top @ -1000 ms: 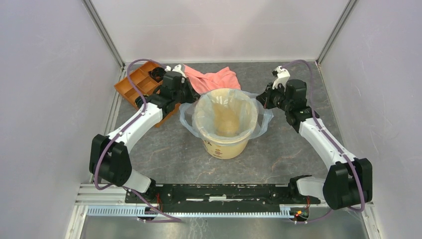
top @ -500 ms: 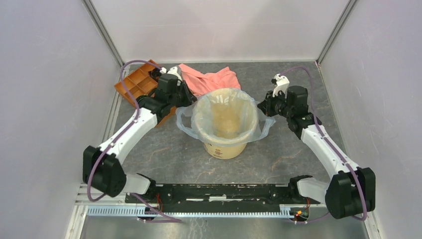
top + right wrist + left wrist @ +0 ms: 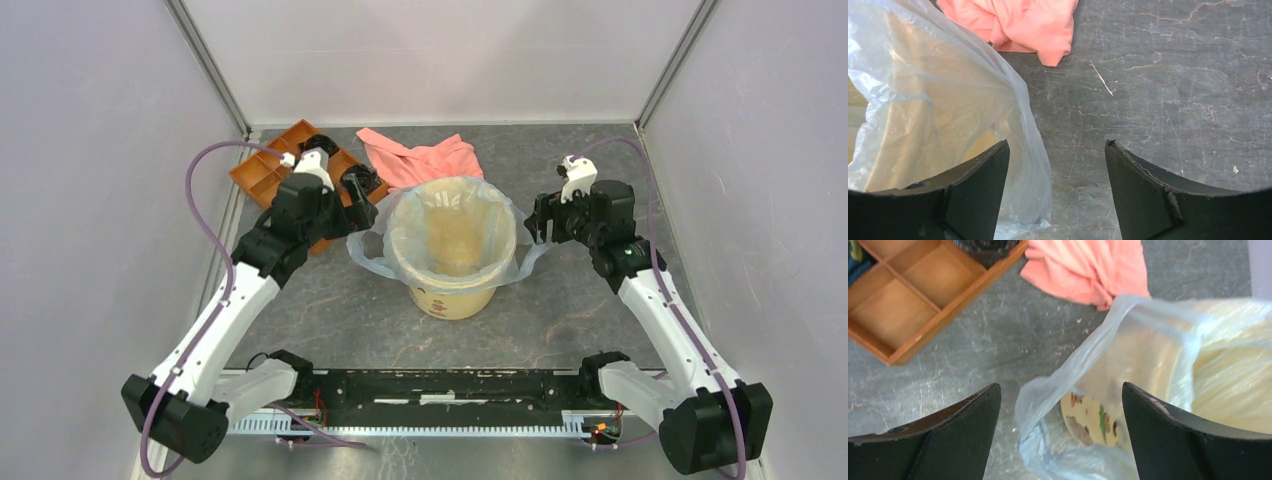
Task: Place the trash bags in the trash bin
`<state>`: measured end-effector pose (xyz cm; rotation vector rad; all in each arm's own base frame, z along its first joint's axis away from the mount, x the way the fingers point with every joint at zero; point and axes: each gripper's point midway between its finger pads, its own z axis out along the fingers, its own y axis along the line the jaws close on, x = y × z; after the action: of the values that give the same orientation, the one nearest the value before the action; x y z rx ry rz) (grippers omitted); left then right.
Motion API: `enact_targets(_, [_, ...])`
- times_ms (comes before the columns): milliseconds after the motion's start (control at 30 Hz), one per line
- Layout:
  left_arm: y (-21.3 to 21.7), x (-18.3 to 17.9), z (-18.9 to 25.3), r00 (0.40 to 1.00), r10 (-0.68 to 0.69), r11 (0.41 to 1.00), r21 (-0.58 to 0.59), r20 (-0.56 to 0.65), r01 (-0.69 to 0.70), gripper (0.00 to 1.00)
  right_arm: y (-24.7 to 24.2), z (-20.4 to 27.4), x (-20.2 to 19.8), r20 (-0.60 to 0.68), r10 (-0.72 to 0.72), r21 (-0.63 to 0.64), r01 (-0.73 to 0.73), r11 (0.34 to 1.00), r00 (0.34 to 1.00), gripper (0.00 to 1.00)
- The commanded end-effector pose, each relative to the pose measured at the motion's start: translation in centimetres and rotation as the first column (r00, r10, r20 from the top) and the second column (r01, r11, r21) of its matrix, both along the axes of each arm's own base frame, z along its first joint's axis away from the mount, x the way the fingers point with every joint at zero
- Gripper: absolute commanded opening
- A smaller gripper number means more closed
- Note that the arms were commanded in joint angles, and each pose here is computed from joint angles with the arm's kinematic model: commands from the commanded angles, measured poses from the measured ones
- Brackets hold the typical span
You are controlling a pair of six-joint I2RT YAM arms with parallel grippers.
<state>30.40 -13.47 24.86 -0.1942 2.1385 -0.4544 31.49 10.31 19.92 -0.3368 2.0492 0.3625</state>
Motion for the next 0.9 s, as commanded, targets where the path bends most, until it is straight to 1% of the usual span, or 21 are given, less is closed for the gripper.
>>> enact_targets(0, [0.2,-2.0,-3.2,0.997,-0.023,1.000,-0.008,-0.068,0.023,0.94,-0.2,-0.3,-0.5,0.004,-0.001,0.000,0.001,1.000,1.000,0.77])
enact_targets(67, [-0.6,-2.0,-4.8,0.994,-0.044,0.999,-0.031,-0.103,0.041,0.91,0.4,-1.2,-0.9,-0.006,0.020,0.030,-0.019,0.999,1.000,0.76])
enact_targets(100, [-1.0,-1.8,-5.6,0.992,-0.047,0.998,-0.045,-0.119,0.042,0.87,0.6,-1.7,-1.1,-0.014,0.024,0.042,-0.023,0.999,1.000,0.76])
enact_targets(133, [-1.6,-1.6,-6.1,0.990,-0.066,0.996,-0.069,-0.123,0.058,0.81,0.8,-2.0,-1.2,-0.022,0.030,0.051,-0.029,0.998,0.999,0.72])
enact_targets(167, [-2.1,-1.6,-6.8,0.987,-0.081,0.994,-0.089,-0.136,0.069,0.73,1.0,-2.5,-1.4,-0.033,0.039,0.061,-0.037,0.997,0.999,0.65])
enact_targets(233, [-3.2,-1.6,-8.2,0.980,-0.109,0.986,-0.140,-0.165,0.086,0.58,1.6,-3.5,-1.6,-0.052,0.052,0.091,-0.047,0.995,0.997,0.46])
enact_targets(333, [-4.4,-2.1,-10.9,0.969,-0.131,0.972,-0.221,-0.208,0.084,0.33,3.3,-4.6,-2.2,-0.050,0.089,0.182,-0.079,0.980,0.995,0.29])
enact_targets(400, [-5.0,-3.0,-13.3,0.958,-0.139,0.958,-0.280,-0.250,0.066,0.23,4.8,-5.0,-2.5,-0.032,0.115,0.255,-0.103,0.961,0.993,0.25])
enact_targets(467, [-6.0,-3.7,-14.8,0.950,-0.162,0.934,-0.351,-0.267,0.061,0.18,6.2,-5.9,-2.8,-0.033,0.152,0.288,-0.136,0.948,0.988,0.24])
enact_targets(500, [-6.3,-4.0,-15.2,0.948,-0.170,0.928,-0.369,-0.270,0.061,0.16,6.6,-6.3,-2.8,-0.044,0.161,0.286,-0.142,0.948,0.986,0.24])
enact_targets(567, [-6.5,-4.4,-15.9,0.945,-0.163,0.932,-0.357,-0.283,0.054,0.14,7.3,-6.9,-2.9,-0.060,0.178,0.278,-0.155,0.948,0.982,0.24])
enact_targets(700, [-7.2,-5.1,-16.0,0.949,-0.156,0.941,-0.332,-0.275,0.059,0.14,8.2,-7.0,-2.9,-0.065,0.217,0.257,-0.194,0.947,0.974,0.27])
enact_targets(733, [-7.3,-5.2,-16.0,0.949,-0.153,0.943,-0.327,-0.276,0.057,0.15,8.1,-7.0,-2.8,-0.068,0.214,0.241,-0.192,0.951,0.975,0.28])
enact_targets(833, [-6.5,-5.2,-15.6,0.957,-0.120,0.954,-0.298,-0.263,0.038,0.22,6.0,-7.2,-2.3,-0.109,0.144,0.113,-0.132,0.985,0.984,0.37])
enact_targets(867, [-6.1,-5.3,-15.5,0.961,-0.108,0.957,-0.288,-0.255,0.031,0.25,5.1,-7.0,-2.1,-0.103,0.112,0.071,-0.106,0.992,0.988,0.41])
